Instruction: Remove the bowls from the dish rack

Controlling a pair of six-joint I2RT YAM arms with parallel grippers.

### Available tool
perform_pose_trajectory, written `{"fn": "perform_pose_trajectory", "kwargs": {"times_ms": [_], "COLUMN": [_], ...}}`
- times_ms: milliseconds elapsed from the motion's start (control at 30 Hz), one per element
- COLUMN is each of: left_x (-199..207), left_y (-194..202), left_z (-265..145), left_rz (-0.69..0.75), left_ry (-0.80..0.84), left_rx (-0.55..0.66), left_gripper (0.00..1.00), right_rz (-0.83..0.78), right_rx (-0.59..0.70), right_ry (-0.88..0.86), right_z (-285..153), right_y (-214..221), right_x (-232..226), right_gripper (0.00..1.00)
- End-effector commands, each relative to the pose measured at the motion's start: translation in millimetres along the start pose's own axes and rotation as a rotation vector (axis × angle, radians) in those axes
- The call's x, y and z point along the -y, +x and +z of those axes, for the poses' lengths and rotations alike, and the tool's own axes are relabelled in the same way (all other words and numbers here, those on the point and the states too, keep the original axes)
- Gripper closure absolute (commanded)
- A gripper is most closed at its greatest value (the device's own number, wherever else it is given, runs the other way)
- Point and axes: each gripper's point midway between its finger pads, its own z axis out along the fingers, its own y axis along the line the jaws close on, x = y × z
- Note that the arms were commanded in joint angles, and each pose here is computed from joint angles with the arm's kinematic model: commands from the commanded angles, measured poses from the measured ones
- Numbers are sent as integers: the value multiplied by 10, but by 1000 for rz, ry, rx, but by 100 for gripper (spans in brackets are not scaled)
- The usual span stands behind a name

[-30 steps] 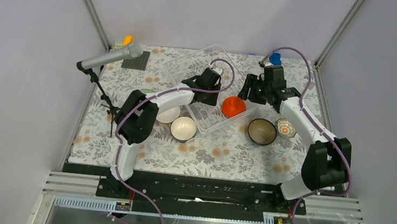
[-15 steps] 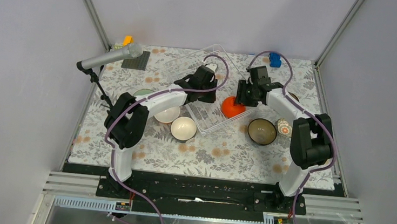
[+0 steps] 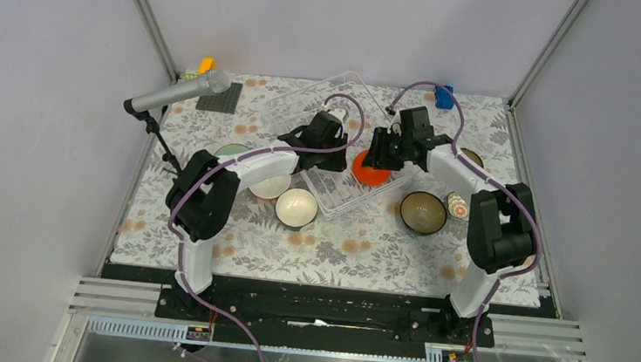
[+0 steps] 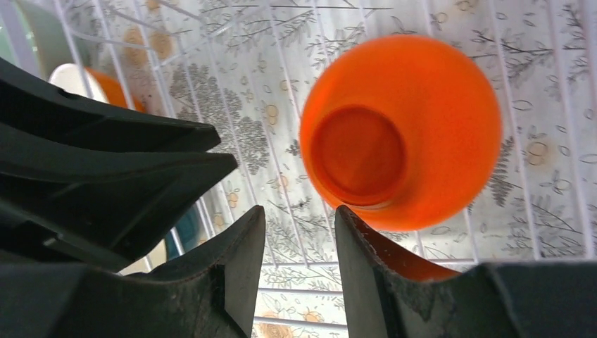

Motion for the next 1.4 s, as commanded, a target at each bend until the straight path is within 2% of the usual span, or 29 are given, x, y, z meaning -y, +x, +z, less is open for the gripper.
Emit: {"fn": "perform_pose_trajectory", "kwargs": {"times_ms": [0,267,467,600,733,833,933,1033,1167,1300,1367], "left_x": [179,429,597,597,451,351,257,198,140,101,91], "left_y": [-346,-431,-510,-524,-442,-380,-278,-171,-74,-15,7], "left_z": [-285,-183,2,143,304,345,356,341,265,213,209], "left_rz": [-24,-54,-83,-77,-71,-69,-65,-62,-61,-58,-56], "left_ry": [80,201,273,266,199,157,123,108,102,95,95], "left_rx": [130,133,125,112,78,65,50,31,33,29,26], "left_gripper": [66,37,34,28,30,43,51,58,61,61,61], "right_rz": [-23,10,53,53,49,36,21,8,-6,-9,-2], "right_rx": [53,241,269,263,261,269,247,226,185,162,163], "right_ry": [-132,98,141,146,140,110,84,62,21,21,19], "right_z": [-126,-485,-522,-499,-485,-479,-433,-390,-311,-252,-251], "right_y": [-145,-553,-660,-656,-655,-670,-661,-648,-609,-592,-604], "right_x": [-330,18,234,271,264,213,178,149,101,129,153], "right_gripper": [51,49,50,50,49,47,33,30,21,2,0]}}
